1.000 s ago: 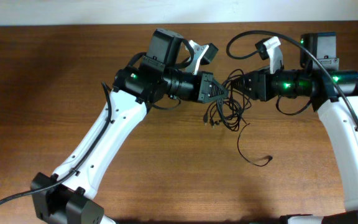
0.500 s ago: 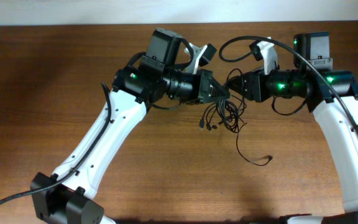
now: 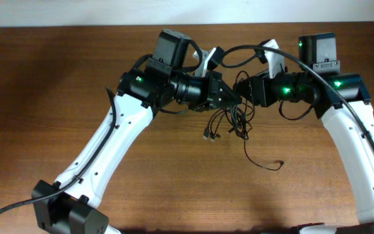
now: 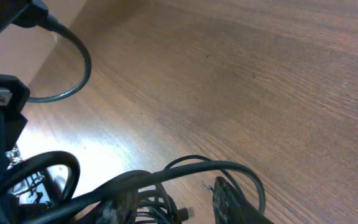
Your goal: Untangle cables
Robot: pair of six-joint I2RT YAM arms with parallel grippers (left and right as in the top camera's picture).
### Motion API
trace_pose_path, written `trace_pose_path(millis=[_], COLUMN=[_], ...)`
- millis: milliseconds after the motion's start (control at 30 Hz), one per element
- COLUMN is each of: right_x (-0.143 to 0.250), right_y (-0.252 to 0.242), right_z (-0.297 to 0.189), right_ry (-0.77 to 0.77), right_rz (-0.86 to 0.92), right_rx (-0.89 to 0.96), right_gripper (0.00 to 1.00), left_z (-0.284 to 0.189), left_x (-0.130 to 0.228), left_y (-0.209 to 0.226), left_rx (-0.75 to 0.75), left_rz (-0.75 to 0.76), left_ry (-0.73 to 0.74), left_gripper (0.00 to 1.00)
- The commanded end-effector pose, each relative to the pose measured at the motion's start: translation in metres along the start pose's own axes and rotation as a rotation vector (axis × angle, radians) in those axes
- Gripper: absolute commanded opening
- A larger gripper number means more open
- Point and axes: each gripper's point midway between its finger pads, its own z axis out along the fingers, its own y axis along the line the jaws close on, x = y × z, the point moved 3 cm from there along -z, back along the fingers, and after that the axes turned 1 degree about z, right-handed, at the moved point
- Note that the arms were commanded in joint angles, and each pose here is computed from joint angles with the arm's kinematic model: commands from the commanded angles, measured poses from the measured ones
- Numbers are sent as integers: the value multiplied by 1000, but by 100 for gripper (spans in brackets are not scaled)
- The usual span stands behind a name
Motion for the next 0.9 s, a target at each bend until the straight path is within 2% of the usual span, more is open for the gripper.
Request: trace_pose_path(millis=[0,300,633,667,700,733,867], right_x=[2,8,7,8,8,8,8], right_y=[-1,7,-4,-5,-6,-7,-13], right_z=[5,30,54,54,53,51,34], right_ry=[13,66,79,81,82,81,66], right_rz=[-13,-24,-28,-26,-21,-14,75], right_rx=[24,-29,-39,-38,-37,-37,-25], right_gripper=[39,39,39,31,15,4,4], left_z=[3,3,3,3,3,3,2], left_x=[5,5,5,5,4,3,-7], left_y=[-9,-9,-9,-9,-8,-7,13], left_rx=[54,53,53,53,47,38,-93], left_rz=[1,1,-2,-2,-1,3,66], left_ry=[43,42,42,42,37,30,-47], left_gripper=[0,0,0,0,0,0,0])
